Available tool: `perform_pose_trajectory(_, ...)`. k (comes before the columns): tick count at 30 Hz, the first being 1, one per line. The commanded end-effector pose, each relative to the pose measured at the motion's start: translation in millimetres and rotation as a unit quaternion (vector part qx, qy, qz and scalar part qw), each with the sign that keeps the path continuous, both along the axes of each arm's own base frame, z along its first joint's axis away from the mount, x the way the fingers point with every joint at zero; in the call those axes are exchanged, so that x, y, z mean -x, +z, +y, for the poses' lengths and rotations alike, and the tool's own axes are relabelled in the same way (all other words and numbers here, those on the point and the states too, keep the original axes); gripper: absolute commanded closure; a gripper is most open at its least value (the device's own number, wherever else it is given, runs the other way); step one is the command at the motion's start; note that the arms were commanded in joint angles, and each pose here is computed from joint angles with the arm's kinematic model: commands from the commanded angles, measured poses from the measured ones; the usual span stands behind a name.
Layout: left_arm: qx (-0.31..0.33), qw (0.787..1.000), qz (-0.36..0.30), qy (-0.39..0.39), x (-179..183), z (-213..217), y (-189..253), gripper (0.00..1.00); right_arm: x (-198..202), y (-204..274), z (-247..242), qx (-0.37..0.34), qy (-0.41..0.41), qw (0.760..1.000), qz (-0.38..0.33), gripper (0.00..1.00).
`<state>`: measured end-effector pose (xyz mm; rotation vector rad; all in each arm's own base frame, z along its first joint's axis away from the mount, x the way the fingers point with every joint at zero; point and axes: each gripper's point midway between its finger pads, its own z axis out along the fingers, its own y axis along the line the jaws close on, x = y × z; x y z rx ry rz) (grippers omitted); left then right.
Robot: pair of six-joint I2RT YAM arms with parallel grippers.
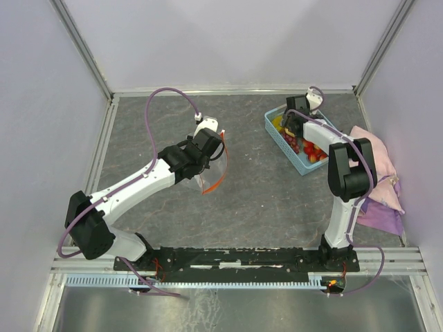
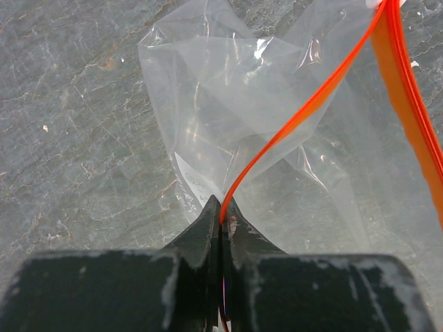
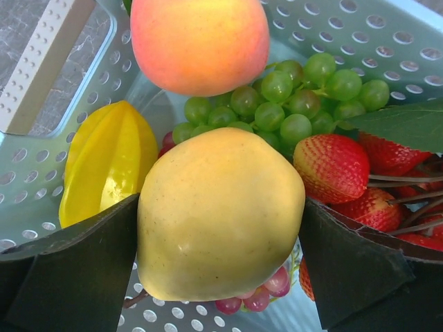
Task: Place the food in the zip-top bag and seal the zipper
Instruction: Pick up the fake fruit from the bin.
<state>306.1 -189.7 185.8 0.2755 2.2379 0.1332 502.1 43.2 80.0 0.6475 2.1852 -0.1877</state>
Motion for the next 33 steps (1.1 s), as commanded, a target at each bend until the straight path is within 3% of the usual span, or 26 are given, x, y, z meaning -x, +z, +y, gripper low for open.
perform_pose_trajectory(1, 0.001, 1.0, -0.004, -0.004, -3.1, -1.6, 3.9, 0.97, -20.5, 17.7, 10.5, -0.031, 0.014, 0.999, -0.038, 0.02)
perform_pose_trajectory(3, -0.001, 1.0, -0.005, -0.004, -3.1, -1.0, 3.9, 0.97, -21.3, 18.3, 10.2, -0.033, 0.018, 0.998, -0.04, 0.04)
perform_pose_trajectory(14, 0.002, 1.0, -0.006, -0.004, -2.5, -0.9, 6.1, 0.97, 0.4, 56.9, 11.0, -0.023, 0.075, 0.995, -0.065, 0.37)
perform_pose_trajectory(19, 0.004, 1.0, -0.008, -0.003, -2.5, -0.2, 7.1, 0.97, 18.7, 78.5, 21.7, -0.037, 0.124, 0.988, -0.081, 0.44)
perform_pose_trajectory(27, 0.006, 1.0, -0.004, -0.005, -2.0, -1.7, 5.0, 0.97, 61.4, 119.2, 65.2, -0.103, 0.248, 0.957, -0.113, 0.47)
perform_pose_trajectory(33, 0.008, 1.0, 0.006, -0.01, -1.6, -5.9, -0.4, 0.97, 99.2, 152.4, 104.9, -0.158, 0.33, 0.92, -0.142, 0.47)
